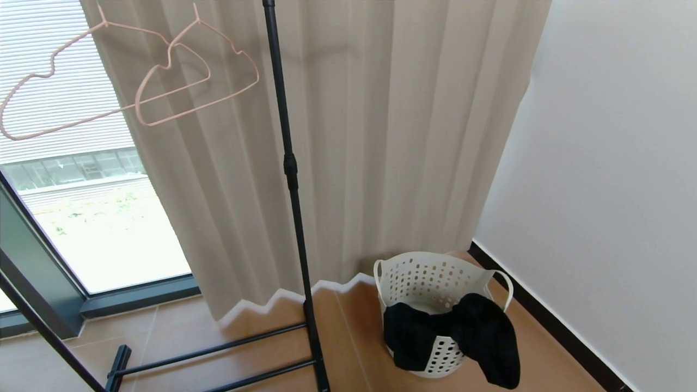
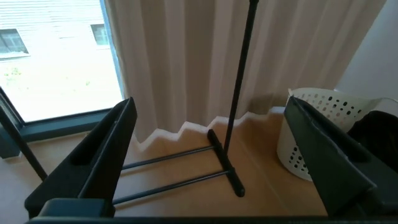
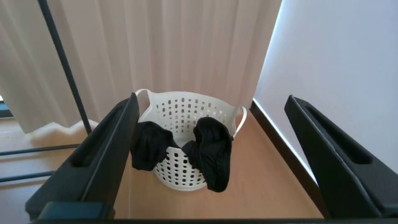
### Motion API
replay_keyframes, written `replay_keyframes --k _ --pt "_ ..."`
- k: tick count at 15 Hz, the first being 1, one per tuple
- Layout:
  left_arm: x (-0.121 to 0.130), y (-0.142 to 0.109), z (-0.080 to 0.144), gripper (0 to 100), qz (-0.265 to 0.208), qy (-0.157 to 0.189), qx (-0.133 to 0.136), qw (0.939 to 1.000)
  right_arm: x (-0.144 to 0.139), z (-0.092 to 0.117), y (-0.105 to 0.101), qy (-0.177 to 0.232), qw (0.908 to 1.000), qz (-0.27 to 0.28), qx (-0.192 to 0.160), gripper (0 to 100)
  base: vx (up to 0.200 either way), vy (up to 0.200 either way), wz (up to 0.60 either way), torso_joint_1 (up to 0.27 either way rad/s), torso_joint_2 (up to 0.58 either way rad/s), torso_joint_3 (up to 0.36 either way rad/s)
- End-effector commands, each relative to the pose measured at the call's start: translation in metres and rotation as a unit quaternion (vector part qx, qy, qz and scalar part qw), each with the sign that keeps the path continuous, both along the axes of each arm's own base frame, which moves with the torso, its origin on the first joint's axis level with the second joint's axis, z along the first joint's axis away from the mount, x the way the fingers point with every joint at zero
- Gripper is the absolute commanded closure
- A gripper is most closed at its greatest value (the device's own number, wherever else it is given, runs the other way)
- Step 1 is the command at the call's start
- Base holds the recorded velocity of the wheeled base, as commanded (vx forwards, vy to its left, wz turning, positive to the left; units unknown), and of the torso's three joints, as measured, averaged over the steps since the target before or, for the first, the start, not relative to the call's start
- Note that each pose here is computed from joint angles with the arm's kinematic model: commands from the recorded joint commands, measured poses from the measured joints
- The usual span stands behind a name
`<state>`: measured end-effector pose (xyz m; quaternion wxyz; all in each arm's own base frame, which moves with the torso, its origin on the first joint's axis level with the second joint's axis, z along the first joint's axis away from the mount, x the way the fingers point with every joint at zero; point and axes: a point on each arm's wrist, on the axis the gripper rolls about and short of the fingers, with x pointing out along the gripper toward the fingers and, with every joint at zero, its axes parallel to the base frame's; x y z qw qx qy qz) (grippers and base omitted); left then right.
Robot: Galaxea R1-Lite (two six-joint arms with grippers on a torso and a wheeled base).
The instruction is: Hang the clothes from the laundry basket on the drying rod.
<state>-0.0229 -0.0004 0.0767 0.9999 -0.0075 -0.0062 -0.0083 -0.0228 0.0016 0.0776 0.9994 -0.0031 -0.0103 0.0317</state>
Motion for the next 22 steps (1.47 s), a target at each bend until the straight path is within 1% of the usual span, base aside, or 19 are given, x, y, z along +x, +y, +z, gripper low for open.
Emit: replay_keyframes --k 1,5,10,14,22 --pt "0.0 0.0 0.0004 0 0.0 -0.001 0.0 1.0 0.0001 0.0001 0.0 0.0 1.0 0.001 0.0 0 0.0 0.0 0.0 0.0 0.0 0.0" --pt "0.0001 0.0 0.0 0 0.0 0.0 0.0 1.0 0.0001 0.0001 0.0 0.0 1.0 0.001 0.0 0 0.0 -0.2 0.0 0.008 0.0 0.0" --pt "0.0001 0.0 0.0002 0 0.0 -0.001 0.0 1.0 0.0001 0.0001 0.0 0.0 1.0 0.001 0.0 0 0.0 0.0 0.0 0.0 0.0 0.0" --pt "0.0001 0.0 0.0002 0 0.0 -0.001 0.0 1.0 0.0001 0.0001 0.0 0.0 1.0 0.001 0.0 0 0.0 0.0 -0.6 0.0 0.0 0.005" --pt "0.0 0.0 0.0004 0 0.0 -0.001 0.0 1.0 0.0001 -0.0001 0.0 0.001 1.0 0.001 0.0 0 0.0 0.0 0.0 0.0 0.0 0.0"
